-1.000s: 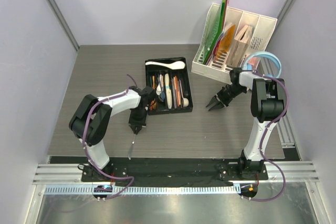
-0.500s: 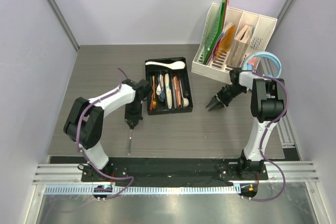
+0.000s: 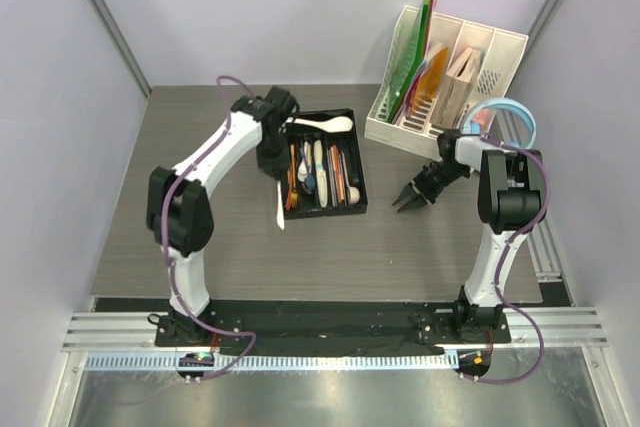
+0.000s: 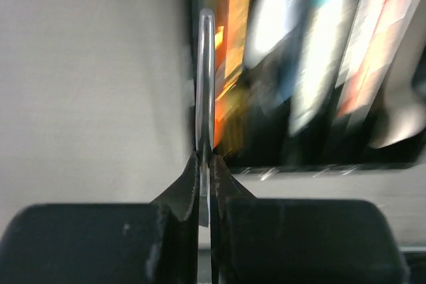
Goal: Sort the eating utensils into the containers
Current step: Pick up the knife at the center of the board, then place the knife in the storage box.
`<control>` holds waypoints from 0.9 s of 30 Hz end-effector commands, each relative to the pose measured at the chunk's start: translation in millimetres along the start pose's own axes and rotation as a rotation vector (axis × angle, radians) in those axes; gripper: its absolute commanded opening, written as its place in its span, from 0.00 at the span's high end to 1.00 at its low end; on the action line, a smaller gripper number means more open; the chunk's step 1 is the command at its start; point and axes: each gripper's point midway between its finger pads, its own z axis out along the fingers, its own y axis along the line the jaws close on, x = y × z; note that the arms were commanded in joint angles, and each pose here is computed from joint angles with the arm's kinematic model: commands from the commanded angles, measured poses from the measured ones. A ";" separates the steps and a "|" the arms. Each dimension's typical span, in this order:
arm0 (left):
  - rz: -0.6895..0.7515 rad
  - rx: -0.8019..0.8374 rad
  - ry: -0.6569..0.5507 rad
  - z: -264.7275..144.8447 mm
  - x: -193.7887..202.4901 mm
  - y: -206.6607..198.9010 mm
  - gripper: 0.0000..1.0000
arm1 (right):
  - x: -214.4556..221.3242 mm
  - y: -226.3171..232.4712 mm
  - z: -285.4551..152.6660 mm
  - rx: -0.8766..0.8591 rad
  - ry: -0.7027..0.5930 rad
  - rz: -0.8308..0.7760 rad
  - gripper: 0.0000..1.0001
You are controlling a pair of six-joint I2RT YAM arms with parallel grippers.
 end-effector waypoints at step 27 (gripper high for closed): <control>-0.038 0.446 -0.126 -21.4 -123.5 -93.6 1.00 | 35.1 -19.2 14.6 0.050 0.142 0.088 0.71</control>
